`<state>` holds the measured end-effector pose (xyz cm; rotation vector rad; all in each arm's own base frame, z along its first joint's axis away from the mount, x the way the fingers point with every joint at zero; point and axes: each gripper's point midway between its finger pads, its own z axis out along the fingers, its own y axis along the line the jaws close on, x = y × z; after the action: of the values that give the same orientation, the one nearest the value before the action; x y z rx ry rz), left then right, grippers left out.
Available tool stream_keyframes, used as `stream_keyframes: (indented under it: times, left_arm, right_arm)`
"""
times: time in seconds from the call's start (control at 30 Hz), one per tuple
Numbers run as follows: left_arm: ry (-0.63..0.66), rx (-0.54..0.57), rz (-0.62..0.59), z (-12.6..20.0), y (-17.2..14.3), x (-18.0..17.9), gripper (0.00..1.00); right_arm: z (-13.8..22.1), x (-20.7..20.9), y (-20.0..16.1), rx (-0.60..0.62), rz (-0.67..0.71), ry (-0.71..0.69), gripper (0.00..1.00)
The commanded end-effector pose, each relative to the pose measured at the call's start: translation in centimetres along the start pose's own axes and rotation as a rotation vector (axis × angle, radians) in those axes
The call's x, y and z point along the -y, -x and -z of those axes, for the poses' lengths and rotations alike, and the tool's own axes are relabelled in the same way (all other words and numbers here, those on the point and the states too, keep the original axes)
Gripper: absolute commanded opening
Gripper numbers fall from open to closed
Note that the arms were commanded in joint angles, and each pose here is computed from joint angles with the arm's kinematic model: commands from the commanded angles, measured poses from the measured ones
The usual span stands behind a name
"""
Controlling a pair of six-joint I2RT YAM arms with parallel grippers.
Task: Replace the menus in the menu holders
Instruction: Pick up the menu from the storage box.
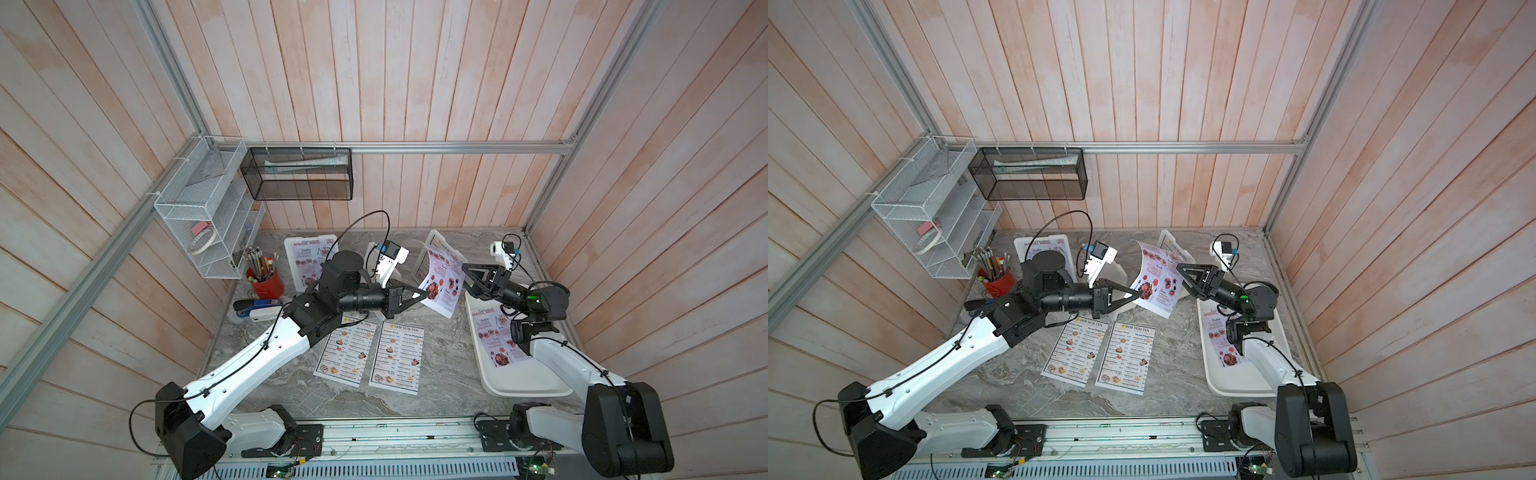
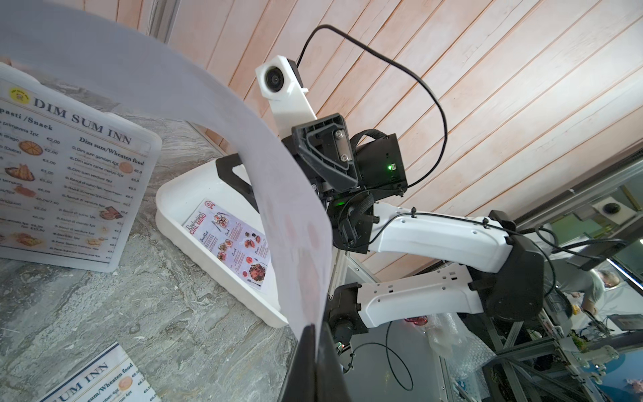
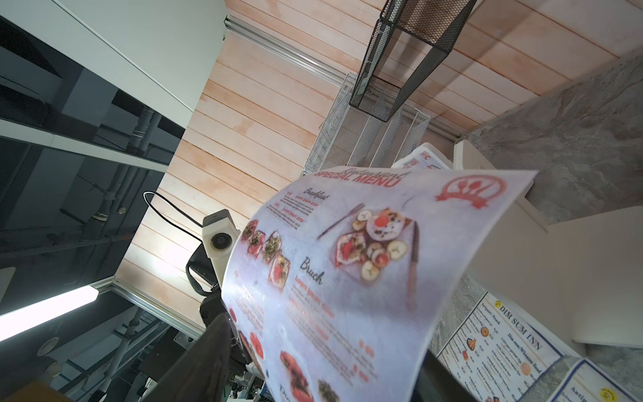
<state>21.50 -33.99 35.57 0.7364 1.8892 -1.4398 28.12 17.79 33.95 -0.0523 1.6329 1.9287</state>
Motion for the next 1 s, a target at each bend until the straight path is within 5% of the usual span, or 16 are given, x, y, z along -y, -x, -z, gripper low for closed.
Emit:
stream_keyframes:
  times: [0.0,0.67,0.87,0.97]
  left_arm:
    - [0.011,0.039,0.019,0.6,0.5,-0.4,0.00]
    - [0.024,0.097,0.129,2.4,-0.1,-2.5,0.00]
    - [0.048,0.092,0.144,2.6,-0.5,-3.0,0.00]
    - [0.076,0.089,0.151,2.7,-0.8,-3.6,0.00]
  right_arm:
    - [0.0,-2.3,0.5,0.020,0.085,0.048,0.70]
    - [-0.7,-3.8,-1.5,-0.005,0.182,0.147,0.66]
    - [-1.2,-3.8,-1.6,0.001,0.182,0.166,0.56]
    - [-1.5,-3.2,-1.3,0.007,0.169,0.127,0.41]
